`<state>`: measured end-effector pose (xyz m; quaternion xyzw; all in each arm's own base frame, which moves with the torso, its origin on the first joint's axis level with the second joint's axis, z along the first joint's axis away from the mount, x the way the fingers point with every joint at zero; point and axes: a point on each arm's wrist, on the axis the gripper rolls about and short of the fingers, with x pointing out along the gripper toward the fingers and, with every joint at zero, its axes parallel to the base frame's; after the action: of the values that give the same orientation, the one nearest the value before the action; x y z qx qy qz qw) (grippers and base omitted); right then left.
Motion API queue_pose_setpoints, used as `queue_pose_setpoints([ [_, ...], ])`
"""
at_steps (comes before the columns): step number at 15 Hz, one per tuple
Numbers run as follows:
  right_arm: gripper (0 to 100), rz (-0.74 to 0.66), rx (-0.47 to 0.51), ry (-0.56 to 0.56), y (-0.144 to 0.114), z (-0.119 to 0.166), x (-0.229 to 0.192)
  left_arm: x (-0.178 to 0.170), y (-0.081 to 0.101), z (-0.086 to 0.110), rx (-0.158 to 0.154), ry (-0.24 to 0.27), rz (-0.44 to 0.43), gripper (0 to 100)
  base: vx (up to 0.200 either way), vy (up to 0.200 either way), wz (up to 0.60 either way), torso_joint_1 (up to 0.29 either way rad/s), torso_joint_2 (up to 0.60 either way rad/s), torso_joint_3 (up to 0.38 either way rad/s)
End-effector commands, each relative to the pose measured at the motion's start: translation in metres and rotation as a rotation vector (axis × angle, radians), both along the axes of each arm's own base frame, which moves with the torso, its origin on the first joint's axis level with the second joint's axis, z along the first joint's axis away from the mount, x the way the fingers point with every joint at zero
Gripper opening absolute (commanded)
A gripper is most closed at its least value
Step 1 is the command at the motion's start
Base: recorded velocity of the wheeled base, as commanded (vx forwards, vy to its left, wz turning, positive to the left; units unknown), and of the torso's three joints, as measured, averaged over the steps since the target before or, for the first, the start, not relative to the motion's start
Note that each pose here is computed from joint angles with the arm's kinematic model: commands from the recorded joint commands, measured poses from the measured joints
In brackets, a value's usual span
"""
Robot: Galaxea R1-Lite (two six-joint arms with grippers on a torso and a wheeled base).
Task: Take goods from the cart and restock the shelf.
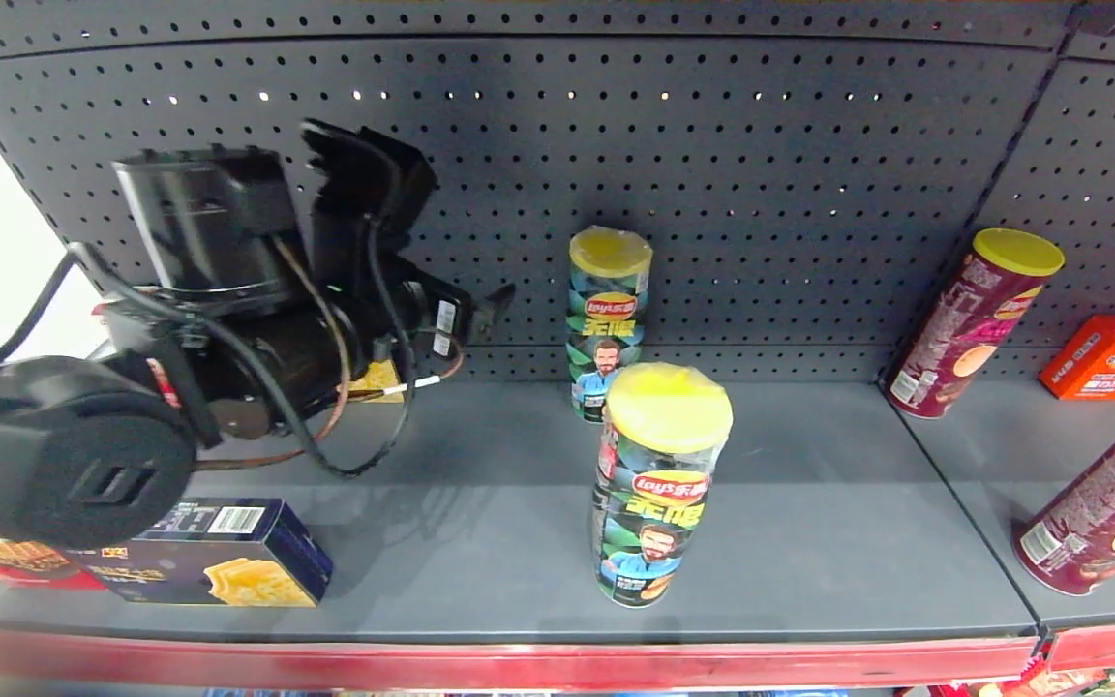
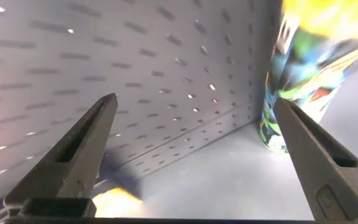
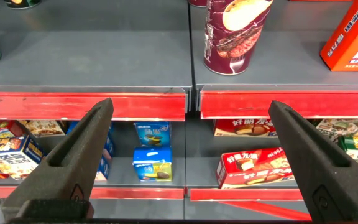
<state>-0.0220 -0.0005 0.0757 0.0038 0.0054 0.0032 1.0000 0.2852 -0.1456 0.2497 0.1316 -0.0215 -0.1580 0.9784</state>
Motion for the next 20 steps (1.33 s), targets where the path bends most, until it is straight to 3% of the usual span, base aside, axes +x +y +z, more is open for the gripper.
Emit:
queue_pose_setpoints([
  [1, 100, 0.000, 0.000, 0.001, 0.000, 0.000, 0.000, -0.068, 0.039, 0.028, -0.084, -0.100, 0.029, 100, 0.000, 0.000, 0.00, 0.000, 0.00, 0.000],
  [2, 100, 0.000, 0.000, 0.001, 0.000, 0.000, 0.000, -0.068, 0.039, 0.028, -0.084, -0.100, 0.029, 100, 0.000, 0.000, 0.00, 0.000, 0.00, 0.000],
  [3, 100, 0.000, 0.000, 0.001, 0.000, 0.000, 0.000, -0.123, 0.074, 0.010, -0.102, -0.097, 0.059, 100, 0.000, 0.000, 0.00, 0.000, 0.00, 0.000],
  [6, 100, 0.000, 0.000, 0.001, 0.000, 0.000, 0.000, -0.194, 0.109, -0.022, -0.113, -0.132, 0.087, 100, 0.000, 0.000, 0.00, 0.000, 0.00, 0.000],
  [9, 100, 0.001, 0.000, 0.001, 0.000, 0.000, 0.000, -0.252, 0.138, -0.052, -0.123, -0.132, 0.189, 100, 0.000, 0.000, 0.00, 0.000, 0.00, 0.000],
  [12, 100, 0.001, 0.000, 0.003, 0.000, 0.000, 0.000, -0.306, 0.163, -0.085, -0.087, -0.111, 0.289, 100, 0.000, 0.000, 0.00, 0.000, 0.00, 0.000],
  [14, 100, 0.001, 0.000, 0.001, 0.000, 0.000, 0.000, -0.330, 0.170, -0.111, -0.071, -0.107, 0.358, 100, 0.000, 0.000, 0.00, 0.000, 0.00, 0.000],
  [15, 100, 0.003, -0.002, 0.001, 0.000, 0.000, 0.000, -0.332, 0.169, -0.121, -0.050, -0.068, 0.367, 100, 0.000, 0.000, 0.00, 0.000, 0.00, 0.000],
  [17, 100, 0.003, -0.002, 0.003, 0.000, 0.000, 0.000, -0.328, 0.168, -0.130, -0.078, -0.030, 0.362, 100, 0.000, 0.000, 0.00, 0.000, 0.00, 0.000],
  [19, 100, 0.003, -0.002, 0.001, 0.000, 0.000, 0.000, -0.316, 0.164, -0.161, -0.048, 0.072, 0.372, 100, 0.000, 0.000, 0.00, 0.000, 0.00, 0.000],
  [20, 100, 0.003, -0.002, 0.003, 0.000, 0.000, 0.000, -0.314, 0.163, -0.165, -0.047, 0.075, 0.373, 100, 0.000, 0.000, 0.00, 0.000, 0.00, 0.000],
])
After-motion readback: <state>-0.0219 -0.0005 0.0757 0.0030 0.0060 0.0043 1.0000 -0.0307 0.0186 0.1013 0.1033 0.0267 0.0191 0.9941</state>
